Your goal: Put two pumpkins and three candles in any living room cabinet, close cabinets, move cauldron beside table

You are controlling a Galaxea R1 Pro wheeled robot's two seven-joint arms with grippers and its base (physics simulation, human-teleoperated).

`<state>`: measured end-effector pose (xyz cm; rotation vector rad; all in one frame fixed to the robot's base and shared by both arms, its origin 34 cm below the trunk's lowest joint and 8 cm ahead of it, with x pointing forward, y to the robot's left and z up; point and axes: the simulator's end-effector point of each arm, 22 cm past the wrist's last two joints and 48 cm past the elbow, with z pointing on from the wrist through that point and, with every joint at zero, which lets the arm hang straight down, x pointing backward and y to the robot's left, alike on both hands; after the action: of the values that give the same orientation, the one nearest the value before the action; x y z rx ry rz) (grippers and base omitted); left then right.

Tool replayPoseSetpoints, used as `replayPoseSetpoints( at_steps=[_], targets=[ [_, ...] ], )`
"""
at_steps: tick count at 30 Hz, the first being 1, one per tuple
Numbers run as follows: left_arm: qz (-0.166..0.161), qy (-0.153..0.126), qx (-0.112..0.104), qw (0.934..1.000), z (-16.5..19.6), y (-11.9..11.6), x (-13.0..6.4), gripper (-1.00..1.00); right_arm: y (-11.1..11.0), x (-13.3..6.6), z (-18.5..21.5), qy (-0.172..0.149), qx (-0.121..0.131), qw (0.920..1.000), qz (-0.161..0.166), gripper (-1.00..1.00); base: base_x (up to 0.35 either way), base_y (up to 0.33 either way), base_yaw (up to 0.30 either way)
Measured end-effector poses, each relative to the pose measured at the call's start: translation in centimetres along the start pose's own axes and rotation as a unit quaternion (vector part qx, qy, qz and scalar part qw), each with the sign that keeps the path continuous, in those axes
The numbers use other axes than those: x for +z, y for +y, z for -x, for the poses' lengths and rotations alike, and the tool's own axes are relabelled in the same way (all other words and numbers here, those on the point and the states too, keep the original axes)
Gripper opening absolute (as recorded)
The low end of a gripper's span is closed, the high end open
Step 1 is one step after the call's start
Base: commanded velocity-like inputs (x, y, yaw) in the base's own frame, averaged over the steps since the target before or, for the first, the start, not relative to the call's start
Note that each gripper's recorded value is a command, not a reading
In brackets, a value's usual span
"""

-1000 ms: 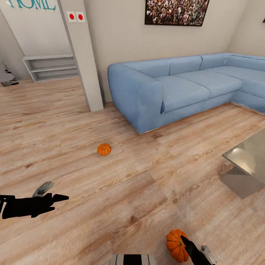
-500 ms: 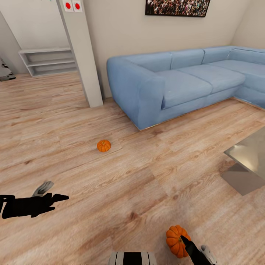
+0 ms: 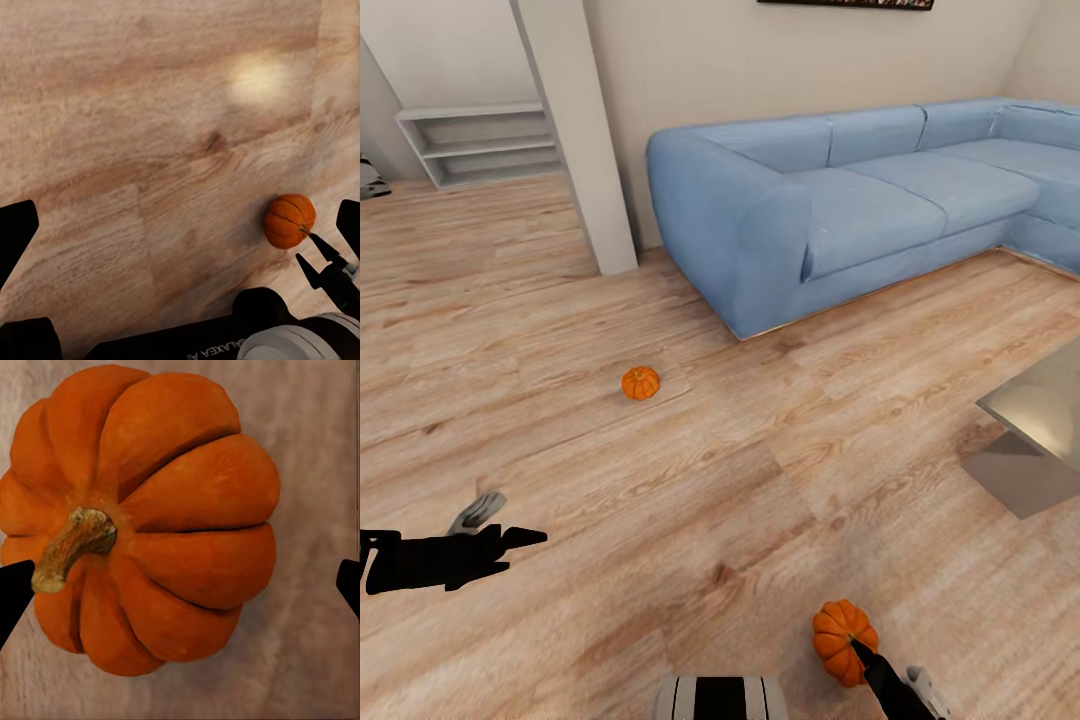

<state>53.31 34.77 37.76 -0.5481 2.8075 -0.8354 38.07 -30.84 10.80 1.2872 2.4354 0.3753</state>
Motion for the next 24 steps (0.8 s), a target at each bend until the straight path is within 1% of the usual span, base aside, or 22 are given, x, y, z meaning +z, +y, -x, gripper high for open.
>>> replayPoseSetpoints(
  at_steps=[15,20,24],
  targets=[
    [-0.001,0.0,0.0,1.0,-0.02,-0.03,0.03,1.0,0.05,0.01,-0.08,0.0,0.001,1.0,0.0,1.0,0.0,0.0,0.0],
    [0.003,0.008,-0.005,0.9999,-0.32,0.57,0.78,1.0,-0.8,0.25,-0.62,0.006,0.002,0.9999,-0.008,1.0,0.0,0.0,0.0],
    [0.003,0.009,-0.005,0.9999,-0.37,0.56,0.81,1.0,-0.8,0.25,-0.61,0.006,0.002,0.9999,-0.008,1.0,0.0,0.0,0.0]
  ],
)
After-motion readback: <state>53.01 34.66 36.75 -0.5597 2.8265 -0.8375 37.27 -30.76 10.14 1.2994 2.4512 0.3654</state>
